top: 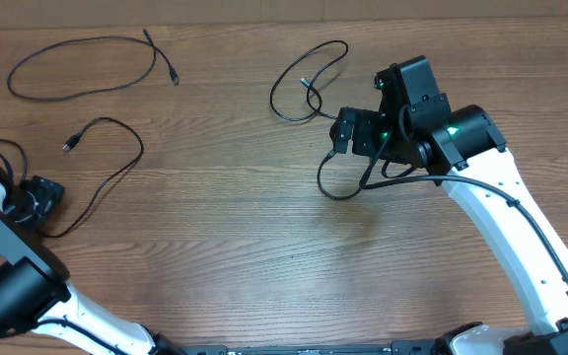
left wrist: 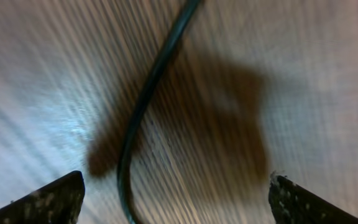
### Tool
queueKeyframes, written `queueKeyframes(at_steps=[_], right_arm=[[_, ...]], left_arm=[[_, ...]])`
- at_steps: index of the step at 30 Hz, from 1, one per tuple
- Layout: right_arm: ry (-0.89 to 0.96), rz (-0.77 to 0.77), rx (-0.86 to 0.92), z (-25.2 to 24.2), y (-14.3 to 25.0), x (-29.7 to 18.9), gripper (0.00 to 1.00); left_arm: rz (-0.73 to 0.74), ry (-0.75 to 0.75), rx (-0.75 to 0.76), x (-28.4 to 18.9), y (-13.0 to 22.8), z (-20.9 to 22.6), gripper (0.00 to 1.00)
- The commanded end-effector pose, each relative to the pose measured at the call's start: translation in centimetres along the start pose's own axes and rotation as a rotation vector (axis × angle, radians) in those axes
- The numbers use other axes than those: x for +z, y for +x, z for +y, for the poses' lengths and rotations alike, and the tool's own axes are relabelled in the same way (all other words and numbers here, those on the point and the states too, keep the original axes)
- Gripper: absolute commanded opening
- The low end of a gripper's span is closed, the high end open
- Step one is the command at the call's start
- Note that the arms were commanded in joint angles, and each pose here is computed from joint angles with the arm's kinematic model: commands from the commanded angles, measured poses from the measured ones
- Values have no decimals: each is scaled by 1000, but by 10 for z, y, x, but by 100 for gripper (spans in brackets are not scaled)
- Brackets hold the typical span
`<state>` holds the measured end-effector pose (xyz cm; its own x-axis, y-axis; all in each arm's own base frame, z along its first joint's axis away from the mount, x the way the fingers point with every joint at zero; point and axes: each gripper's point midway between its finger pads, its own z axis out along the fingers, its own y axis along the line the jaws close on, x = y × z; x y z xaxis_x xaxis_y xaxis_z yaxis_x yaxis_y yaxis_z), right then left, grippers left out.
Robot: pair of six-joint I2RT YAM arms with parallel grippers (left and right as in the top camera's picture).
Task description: Untangle cables
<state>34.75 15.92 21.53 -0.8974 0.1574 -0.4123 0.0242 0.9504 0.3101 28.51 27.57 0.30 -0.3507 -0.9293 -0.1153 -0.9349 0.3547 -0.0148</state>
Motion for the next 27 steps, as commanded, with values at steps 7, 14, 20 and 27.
queueKeyframes(at_steps=[7,14,20,27], right_arm=[[8,-16,-4,-1,-4,-2,100],[8,-16,-4,-1,-4,-2,100],[8,-16,-4,-1,-4,-2,100],[8,-16,-4,-1,-4,-2,100]], left_arm=[[109,53,91,25,22,-11,37],[234,355,-15,11,41,-66,4],[291,478,-77,-6,42,-90,4],[221,487,-53,-36,20,-99,4]])
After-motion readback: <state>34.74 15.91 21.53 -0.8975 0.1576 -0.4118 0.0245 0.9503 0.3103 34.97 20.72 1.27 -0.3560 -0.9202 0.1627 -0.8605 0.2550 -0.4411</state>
